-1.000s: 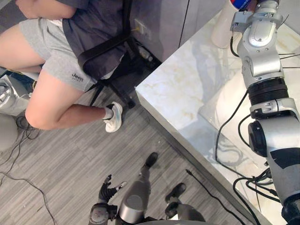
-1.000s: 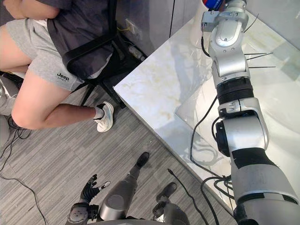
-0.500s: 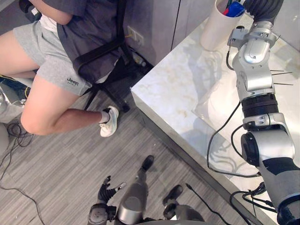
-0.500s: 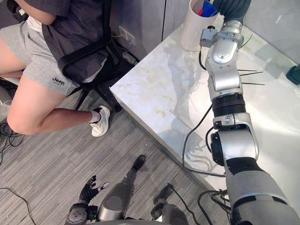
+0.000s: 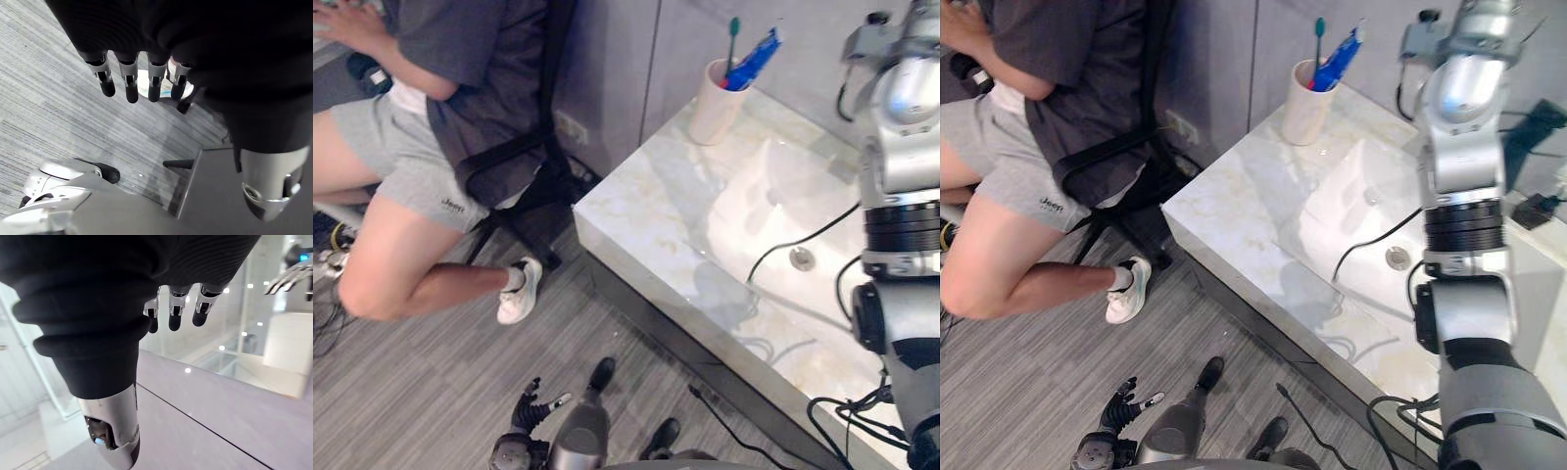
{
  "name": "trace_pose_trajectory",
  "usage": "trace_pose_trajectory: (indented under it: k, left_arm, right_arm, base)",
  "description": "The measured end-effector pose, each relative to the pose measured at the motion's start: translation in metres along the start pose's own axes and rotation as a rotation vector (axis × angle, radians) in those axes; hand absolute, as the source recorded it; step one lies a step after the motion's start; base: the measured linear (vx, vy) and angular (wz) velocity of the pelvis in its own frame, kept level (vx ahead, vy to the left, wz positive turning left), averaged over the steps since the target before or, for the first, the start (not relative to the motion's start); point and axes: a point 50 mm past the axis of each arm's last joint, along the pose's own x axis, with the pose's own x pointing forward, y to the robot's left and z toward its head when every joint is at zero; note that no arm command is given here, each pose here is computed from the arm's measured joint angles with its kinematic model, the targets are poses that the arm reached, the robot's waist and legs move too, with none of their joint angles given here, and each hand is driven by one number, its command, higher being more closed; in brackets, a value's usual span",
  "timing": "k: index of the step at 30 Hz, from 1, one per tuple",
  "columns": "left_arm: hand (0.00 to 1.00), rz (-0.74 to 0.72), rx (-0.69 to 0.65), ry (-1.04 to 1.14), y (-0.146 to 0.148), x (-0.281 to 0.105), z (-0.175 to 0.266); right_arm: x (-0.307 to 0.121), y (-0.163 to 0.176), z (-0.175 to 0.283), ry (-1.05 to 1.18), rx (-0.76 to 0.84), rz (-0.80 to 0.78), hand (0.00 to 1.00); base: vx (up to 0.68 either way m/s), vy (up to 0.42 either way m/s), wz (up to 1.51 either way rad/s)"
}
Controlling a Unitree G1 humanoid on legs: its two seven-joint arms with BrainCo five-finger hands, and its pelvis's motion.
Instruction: Organize washtable
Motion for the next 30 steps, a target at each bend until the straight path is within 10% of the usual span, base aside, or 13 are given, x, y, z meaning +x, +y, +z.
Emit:
trace_pose_trajectory:
  k: [8, 15, 22, 30]
  left_arm:
    - [0.00, 0.036, -0.050, 0.077, 0.000, -0.004, -0.016]
    - [0.00, 0.051, -0.092, 0.167, -0.007, -0.011, -0.034]
    - [0.00, 0.022, -0.160, 0.183, -0.031, -0.012, -0.031]
    - [0.00, -0.019, -0.161, 0.174, -0.043, -0.008, -0.023]
  right_arm:
    - [-0.080, -0.150, 0.005, 0.058, -0.362, -0.424, 0.00]
    - [-0.233, -0.237, 0.020, 0.410, -0.650, -0.872, 0.00]
    - [-0.411, -0.202, 0.047, 1.137, -0.753, -1.013, 0.00]
    - [-0.550, -0.097, 0.055, 1.960, -0.346, -0.825, 0.00]
  base:
    - [-0.02, 0.003, -0.45]
    - [0.03, -0.004, -0.43]
    - [0.02, -0.017, -0.31]
    - [0.01, 0.011, -0.12]
